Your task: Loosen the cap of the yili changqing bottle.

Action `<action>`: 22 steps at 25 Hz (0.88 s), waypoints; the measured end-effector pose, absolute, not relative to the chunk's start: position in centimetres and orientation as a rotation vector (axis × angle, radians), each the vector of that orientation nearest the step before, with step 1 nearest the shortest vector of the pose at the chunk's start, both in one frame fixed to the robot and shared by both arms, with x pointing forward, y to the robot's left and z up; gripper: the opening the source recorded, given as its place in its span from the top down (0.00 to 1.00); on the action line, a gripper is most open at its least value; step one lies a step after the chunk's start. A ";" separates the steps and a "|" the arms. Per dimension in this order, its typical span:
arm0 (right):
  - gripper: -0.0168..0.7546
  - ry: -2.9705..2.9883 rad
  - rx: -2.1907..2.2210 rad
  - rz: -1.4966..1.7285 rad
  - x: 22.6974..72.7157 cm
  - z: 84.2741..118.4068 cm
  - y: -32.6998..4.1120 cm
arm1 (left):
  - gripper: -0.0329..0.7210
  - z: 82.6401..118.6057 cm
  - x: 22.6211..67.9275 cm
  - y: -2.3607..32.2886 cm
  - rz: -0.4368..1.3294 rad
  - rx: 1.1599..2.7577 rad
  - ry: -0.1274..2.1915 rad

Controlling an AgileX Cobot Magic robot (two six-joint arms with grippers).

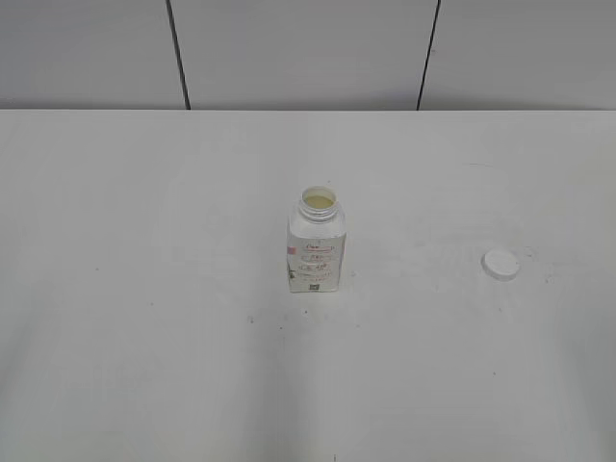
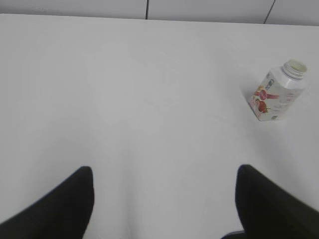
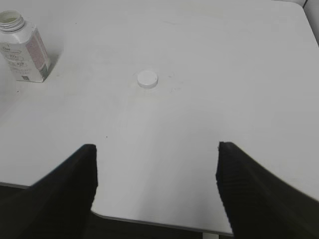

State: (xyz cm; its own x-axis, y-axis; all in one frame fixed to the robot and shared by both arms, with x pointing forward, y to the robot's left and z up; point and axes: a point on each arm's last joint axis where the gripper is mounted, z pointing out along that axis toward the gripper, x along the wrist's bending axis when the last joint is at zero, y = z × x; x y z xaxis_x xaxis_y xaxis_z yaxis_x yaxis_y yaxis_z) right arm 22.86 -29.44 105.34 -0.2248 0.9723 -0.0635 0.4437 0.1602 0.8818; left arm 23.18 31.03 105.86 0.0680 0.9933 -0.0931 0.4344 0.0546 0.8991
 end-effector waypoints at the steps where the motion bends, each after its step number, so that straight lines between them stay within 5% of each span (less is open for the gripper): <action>1: 0.22 1.768 1.352 1.000 22.9 105.3 -29.5 | 0.25 105.9 23.2 31.0 0.854 1.494 1.511; 22: 0.22 1.761 1.348 0.977 22.9 105.3 -29.6 | 0.25 105.9 23.0 30.8 0.955 1.370 1.664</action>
State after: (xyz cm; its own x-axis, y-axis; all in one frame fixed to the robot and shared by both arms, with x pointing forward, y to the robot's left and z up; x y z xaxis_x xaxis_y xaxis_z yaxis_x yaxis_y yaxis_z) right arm 22.89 -29.65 105.33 -0.2108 0.9738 -0.0850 0.4436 0.1728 0.8794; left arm 22.99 30.84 105.85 -0.1311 0.9867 -0.0963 0.4149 0.1428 0.8986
